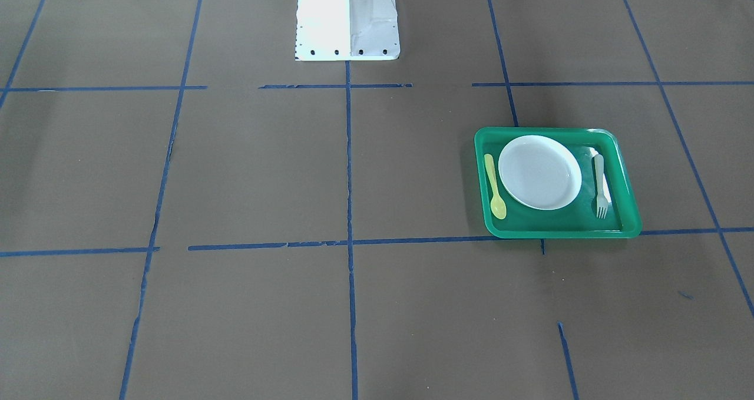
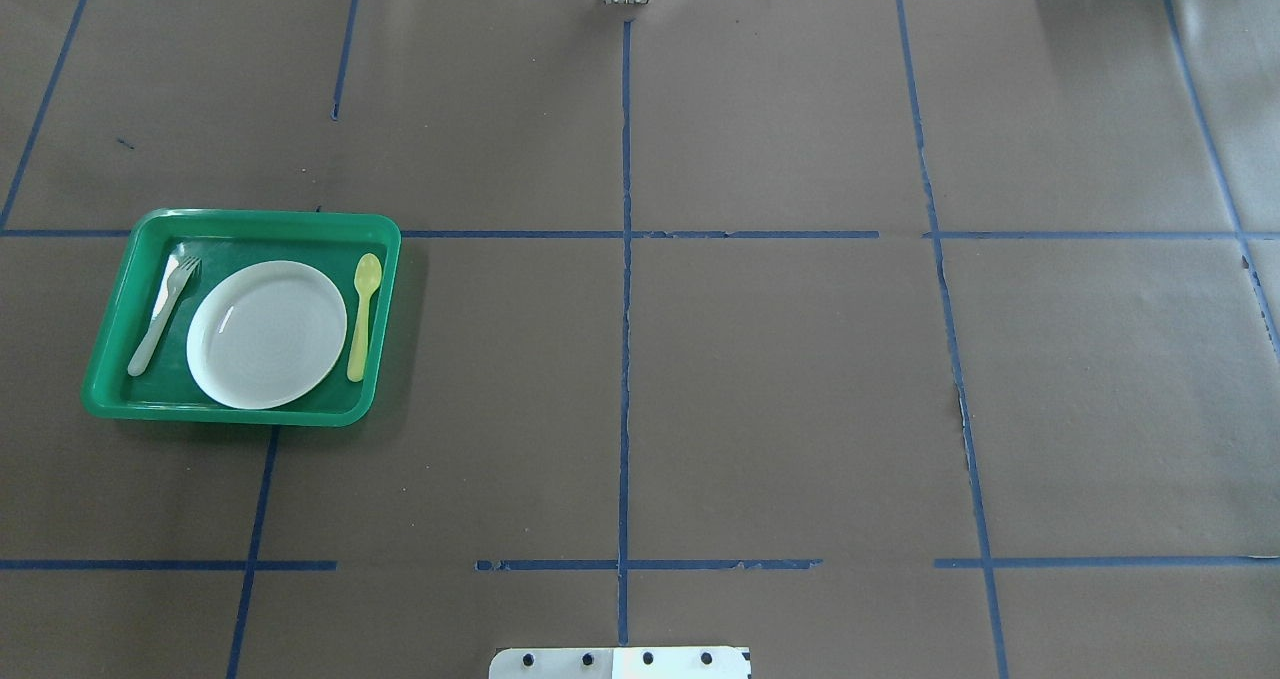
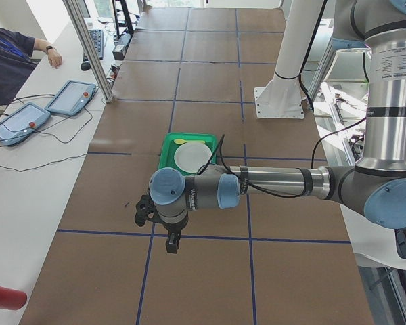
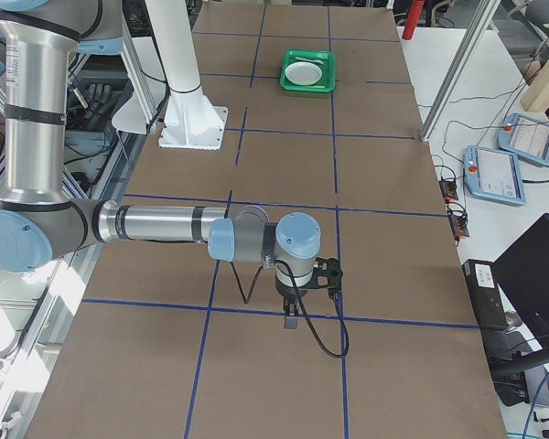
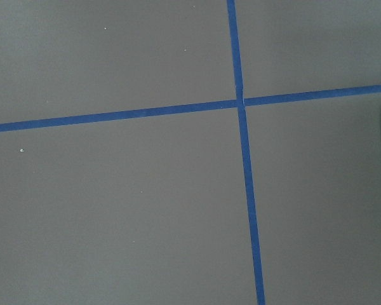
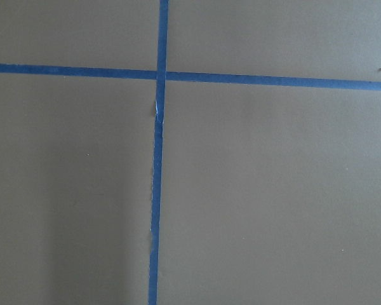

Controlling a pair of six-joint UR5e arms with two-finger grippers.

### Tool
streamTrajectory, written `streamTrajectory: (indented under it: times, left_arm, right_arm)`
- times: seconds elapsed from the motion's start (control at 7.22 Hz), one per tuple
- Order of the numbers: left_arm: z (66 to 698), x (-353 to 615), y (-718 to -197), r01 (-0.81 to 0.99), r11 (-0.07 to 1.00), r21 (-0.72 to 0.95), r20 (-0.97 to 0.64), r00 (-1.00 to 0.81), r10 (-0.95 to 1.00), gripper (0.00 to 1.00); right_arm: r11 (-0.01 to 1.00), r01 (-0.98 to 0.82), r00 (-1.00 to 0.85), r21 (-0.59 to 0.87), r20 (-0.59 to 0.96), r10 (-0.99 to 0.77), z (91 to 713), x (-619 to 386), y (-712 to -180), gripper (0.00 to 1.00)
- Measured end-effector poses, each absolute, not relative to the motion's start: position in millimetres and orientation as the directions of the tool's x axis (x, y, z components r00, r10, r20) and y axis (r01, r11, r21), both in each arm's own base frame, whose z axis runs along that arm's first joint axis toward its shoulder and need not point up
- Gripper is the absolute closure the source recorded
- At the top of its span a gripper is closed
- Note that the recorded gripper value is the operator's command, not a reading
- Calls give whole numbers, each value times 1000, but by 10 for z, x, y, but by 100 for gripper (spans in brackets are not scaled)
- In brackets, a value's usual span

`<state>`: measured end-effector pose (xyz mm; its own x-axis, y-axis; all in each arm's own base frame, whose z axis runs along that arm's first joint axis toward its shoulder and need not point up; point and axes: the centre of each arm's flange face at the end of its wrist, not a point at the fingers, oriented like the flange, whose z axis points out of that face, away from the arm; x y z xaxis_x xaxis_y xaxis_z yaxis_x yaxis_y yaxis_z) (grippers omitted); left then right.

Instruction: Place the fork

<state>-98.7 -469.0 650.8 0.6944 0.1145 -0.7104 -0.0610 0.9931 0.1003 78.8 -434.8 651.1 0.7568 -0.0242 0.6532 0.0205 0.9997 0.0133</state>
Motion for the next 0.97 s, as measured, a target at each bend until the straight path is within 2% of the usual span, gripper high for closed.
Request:
streamTrajectory:
  times: [0.97]
  left_arm:
    - [6499,-973,-4695,-66,992,103,-707,697,120,0]
  right_arm:
    - [1000,20,757,13,653,-24,6511,788,-4348,0]
